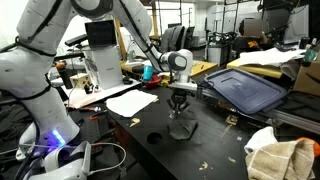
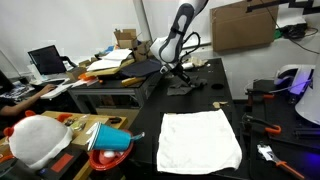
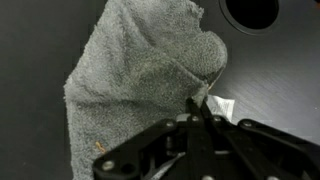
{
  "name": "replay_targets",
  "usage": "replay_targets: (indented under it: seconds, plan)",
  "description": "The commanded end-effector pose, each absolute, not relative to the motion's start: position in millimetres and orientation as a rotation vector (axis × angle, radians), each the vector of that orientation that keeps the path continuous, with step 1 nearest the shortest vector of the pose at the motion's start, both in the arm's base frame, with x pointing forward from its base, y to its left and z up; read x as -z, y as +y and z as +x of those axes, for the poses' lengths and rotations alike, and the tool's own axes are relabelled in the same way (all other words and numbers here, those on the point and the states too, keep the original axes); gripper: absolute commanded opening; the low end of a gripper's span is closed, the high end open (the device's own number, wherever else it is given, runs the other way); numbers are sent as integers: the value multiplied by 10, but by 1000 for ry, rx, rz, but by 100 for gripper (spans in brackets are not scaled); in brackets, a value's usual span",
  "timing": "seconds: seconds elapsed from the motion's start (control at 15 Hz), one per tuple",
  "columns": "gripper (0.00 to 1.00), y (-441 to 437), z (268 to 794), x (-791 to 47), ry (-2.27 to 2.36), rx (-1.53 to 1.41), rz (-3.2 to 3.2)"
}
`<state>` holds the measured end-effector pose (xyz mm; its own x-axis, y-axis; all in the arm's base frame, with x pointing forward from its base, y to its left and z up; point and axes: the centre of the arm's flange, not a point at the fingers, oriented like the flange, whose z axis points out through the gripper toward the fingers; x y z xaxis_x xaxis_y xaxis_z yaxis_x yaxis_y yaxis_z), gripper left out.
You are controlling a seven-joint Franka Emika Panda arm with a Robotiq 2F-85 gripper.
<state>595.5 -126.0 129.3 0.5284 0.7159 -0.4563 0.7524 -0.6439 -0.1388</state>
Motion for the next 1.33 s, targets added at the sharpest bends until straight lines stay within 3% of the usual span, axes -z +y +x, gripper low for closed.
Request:
replay_targets:
  seconds: [0.0,0.27,0.33,0.47,0.87,1.07,1.27]
  plan:
    - [1,-1075,5831,-1429,1380,786,2665]
    - [1,-943,5799,-1420,1419,790,2641]
    - [28,-973,5767,-1448,1387,766,2631]
    - [35,-1066,5728,-1549,1331,712,2615]
    - [81,-1437,5486,-1983,1200,639,2654]
    - [99,-1507,5432,-2065,1171,632,2673]
    - [100,-1447,5449,-1987,1110,633,2705]
